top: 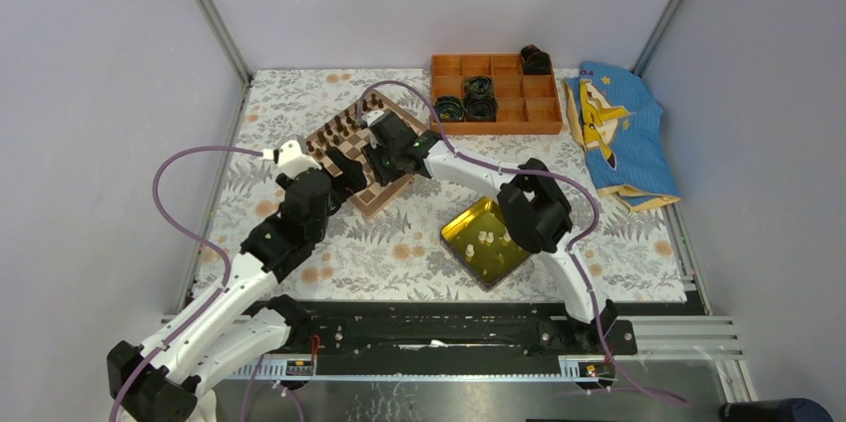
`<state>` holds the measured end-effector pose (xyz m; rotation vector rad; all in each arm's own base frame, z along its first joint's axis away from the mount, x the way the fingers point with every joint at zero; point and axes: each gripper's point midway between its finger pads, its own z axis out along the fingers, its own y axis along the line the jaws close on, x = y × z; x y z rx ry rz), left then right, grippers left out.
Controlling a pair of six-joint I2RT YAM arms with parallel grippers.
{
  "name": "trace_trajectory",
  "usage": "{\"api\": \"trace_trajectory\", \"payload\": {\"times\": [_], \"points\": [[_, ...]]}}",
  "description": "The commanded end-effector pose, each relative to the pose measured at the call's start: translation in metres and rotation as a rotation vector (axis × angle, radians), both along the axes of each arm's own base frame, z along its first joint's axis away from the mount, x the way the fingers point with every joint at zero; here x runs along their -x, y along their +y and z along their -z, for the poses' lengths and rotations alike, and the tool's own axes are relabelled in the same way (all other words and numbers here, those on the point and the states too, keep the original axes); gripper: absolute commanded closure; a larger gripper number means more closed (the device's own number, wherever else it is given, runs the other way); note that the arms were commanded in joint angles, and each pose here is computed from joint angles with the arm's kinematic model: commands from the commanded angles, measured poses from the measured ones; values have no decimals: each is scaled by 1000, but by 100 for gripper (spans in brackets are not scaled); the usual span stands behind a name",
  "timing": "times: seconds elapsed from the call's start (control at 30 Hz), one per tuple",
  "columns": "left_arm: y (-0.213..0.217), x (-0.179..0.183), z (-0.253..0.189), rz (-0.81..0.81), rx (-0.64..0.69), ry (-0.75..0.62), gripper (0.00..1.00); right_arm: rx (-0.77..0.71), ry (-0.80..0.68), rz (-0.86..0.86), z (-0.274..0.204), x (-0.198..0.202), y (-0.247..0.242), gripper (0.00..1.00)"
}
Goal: Set up the chess pieces on the board
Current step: Place the chess piece on the chessboard.
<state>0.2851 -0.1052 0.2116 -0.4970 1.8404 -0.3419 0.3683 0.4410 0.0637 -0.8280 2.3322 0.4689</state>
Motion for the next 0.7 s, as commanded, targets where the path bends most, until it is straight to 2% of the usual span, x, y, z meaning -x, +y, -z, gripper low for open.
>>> {"api": "trace_trajectory", "payload": {"times": [0.0,0.37,0.67], "points": [[0,-1,1,-11,6,-11,1,-64,-21,-4,-20,-10,14,55],[0,-1,3,-10,3,-9,1,-64,-52,-1,-26,-16,13,54],[1,-1,2,-12,0,-11,1,-85,-114,3,-51,-21,7,54]]}}
